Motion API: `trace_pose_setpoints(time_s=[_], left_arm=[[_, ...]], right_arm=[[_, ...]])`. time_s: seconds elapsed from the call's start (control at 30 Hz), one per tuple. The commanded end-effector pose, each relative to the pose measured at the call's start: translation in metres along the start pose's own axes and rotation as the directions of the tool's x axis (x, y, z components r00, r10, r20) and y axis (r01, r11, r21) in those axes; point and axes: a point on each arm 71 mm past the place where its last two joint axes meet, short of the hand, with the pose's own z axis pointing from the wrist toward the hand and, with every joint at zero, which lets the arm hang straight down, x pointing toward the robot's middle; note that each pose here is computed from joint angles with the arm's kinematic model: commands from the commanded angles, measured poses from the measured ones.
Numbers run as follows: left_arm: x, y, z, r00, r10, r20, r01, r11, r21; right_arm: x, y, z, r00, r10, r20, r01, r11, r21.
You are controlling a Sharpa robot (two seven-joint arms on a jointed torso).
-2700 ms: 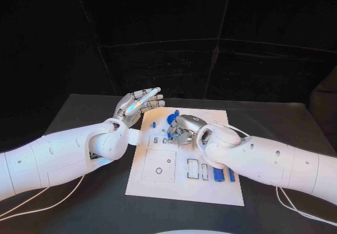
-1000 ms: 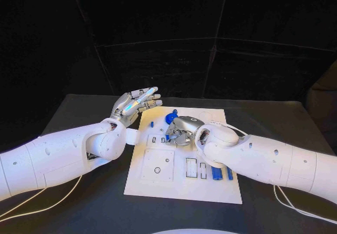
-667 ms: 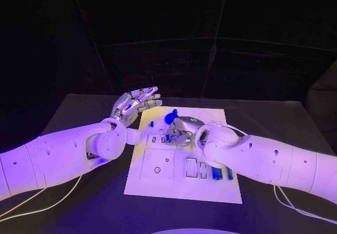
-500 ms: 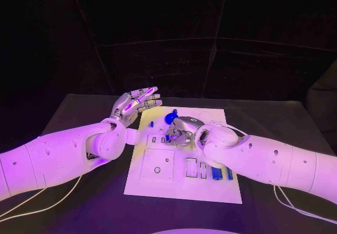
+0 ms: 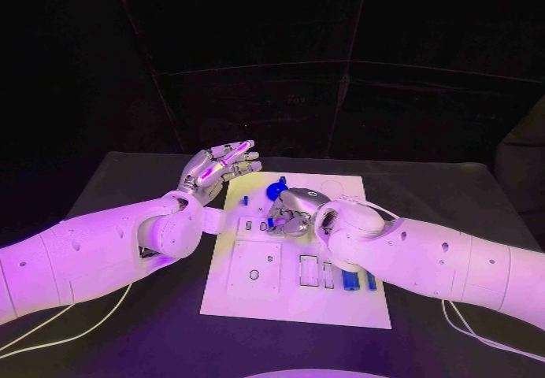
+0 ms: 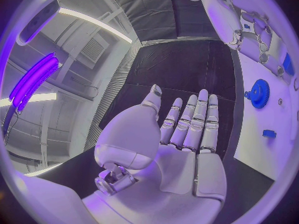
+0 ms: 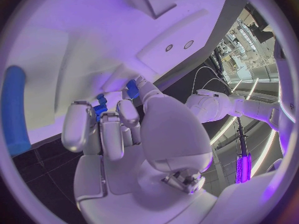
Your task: Assemble the parts on the task board
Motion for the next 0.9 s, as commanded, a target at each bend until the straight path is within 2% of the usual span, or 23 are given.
trace_pose_setpoints(time_s=[0.03, 0.13, 0.27, 0.4, 0.5, 0.57, 0.73, 0.9], left_arm=[[0.0008, -0.0011, 0.0007, 1.000, -0.003, -0.008, 0.003, 1.000, 0.005], [0.0007, -0.0009, 0.0008, 1.000, -0.003, -0.008, 0.003, 1.000, 0.005], [0.0003, -0.0008, 0.0010, 1.000, -0.002, -0.007, 0.002, 1.000, 0.005], [-0.0010, -0.0003, 0.0015, 1.000, 0.012, -0.009, -0.012, 1.000, 0.003], [-0.0025, 0.0003, 0.0019, 1.000, 0.027, -0.011, -0.027, 1.000, -0.003], [-0.0030, 0.0005, 0.0018, 0.999, 0.033, -0.013, -0.033, 0.999, -0.006], [-0.0063, 0.0001, -0.0013, 0.993, 0.099, -0.059, -0.101, 0.994, -0.036], [-0.0140, -0.0022, 0.0009, 0.979, 0.185, -0.088, -0.192, 0.979, -0.074]], right_arm=[[0.006, -0.007, -0.002, 1.000, -0.013, -0.007, 0.014, 0.998, 0.054], [0.003, -0.007, -0.002, 1.000, -0.005, 0.030, 0.003, 0.999, 0.052], [-0.002, -0.003, -0.004, 0.994, 0.014, 0.111, -0.016, 1.000, 0.020], [-0.008, 0.002, -0.010, 0.981, 0.038, 0.189, -0.030, 0.998, -0.049], [-0.013, 0.003, -0.020, 0.973, 0.064, 0.220, -0.039, 0.992, -0.117], [-0.015, 0.003, -0.023, 0.972, 0.071, 0.226, -0.040, 0.990, -0.138], [-0.032, -0.002, -0.039, 0.963, 0.112, 0.247, -0.052, 0.970, -0.239], [-0.054, -0.017, -0.053, 0.963, 0.169, 0.210, -0.112, 0.959, -0.259]])
